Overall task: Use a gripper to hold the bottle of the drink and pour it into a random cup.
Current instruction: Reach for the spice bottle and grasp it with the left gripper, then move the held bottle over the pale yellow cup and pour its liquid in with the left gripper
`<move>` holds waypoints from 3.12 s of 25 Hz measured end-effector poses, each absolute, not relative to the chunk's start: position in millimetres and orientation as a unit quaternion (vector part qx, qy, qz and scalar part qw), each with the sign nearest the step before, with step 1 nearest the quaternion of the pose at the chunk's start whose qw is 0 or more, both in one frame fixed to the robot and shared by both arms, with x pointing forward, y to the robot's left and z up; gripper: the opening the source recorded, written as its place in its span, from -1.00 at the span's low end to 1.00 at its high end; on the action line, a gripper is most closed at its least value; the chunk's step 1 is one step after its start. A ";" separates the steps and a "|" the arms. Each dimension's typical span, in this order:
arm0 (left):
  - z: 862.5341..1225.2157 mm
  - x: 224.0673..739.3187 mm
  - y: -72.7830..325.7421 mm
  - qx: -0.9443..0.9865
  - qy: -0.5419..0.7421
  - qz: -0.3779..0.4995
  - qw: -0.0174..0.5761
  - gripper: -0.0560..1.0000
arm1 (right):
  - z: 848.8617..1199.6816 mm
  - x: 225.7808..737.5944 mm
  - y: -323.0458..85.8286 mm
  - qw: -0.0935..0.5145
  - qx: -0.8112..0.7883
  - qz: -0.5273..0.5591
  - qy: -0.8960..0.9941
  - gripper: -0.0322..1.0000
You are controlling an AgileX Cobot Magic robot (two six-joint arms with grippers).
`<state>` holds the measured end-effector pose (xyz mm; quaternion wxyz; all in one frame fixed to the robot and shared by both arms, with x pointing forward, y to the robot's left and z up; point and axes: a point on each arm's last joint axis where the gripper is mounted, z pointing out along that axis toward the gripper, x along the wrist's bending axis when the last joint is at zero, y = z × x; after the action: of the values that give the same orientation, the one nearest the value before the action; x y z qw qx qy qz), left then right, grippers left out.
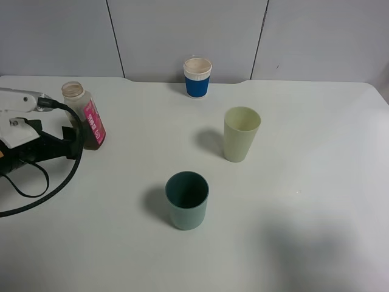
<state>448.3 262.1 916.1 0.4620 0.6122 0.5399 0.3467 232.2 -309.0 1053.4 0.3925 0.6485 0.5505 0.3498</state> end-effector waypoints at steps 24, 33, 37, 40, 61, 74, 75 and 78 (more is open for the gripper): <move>867.9 468.9 258.1 0.617 0.548 0.336 0.454 0.93 | 1053.4 232.2 -309.0 0.392 0.648 0.350 0.551 1.00; 873.1 484.7 255.3 0.607 0.537 0.349 0.471 0.92 | 1053.4 232.2 -309.0 0.392 0.648 0.350 0.551 1.00; 871.8 494.3 253.6 0.603 0.534 0.352 0.476 0.92 | 1053.4 232.2 -309.0 0.392 0.648 0.350 0.551 1.00; 868.3 501.5 252.3 0.603 0.534 0.353 0.476 0.92 | 1053.4 232.2 -309.0 0.392 0.648 0.350 0.551 1.00; 850.2 530.2 245.7 0.615 0.518 0.357 0.476 -0.26 | 1053.4 232.2 -309.0 0.392 0.648 0.350 0.551 1.00; 850.2 530.3 243.8 0.632 0.498 0.363 0.471 -0.26 | 1053.4 232.2 -309.0 0.392 0.648 0.350 0.551 1.00; 850.2 530.2 243.1 0.634 0.495 0.362 0.472 -0.26 | 1053.4 232.2 -309.0 0.392 0.648 0.350 0.551 1.00; 851.3 529.7 241.1 0.641 0.487 0.356 0.475 -0.26 | 1053.4 232.2 -309.0 0.392 0.648 0.350 0.551 1.00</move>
<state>529.7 241.1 851.3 0.4752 0.6406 0.4867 0.3562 232.2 -309.0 1053.4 0.3925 0.6485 0.5505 0.3498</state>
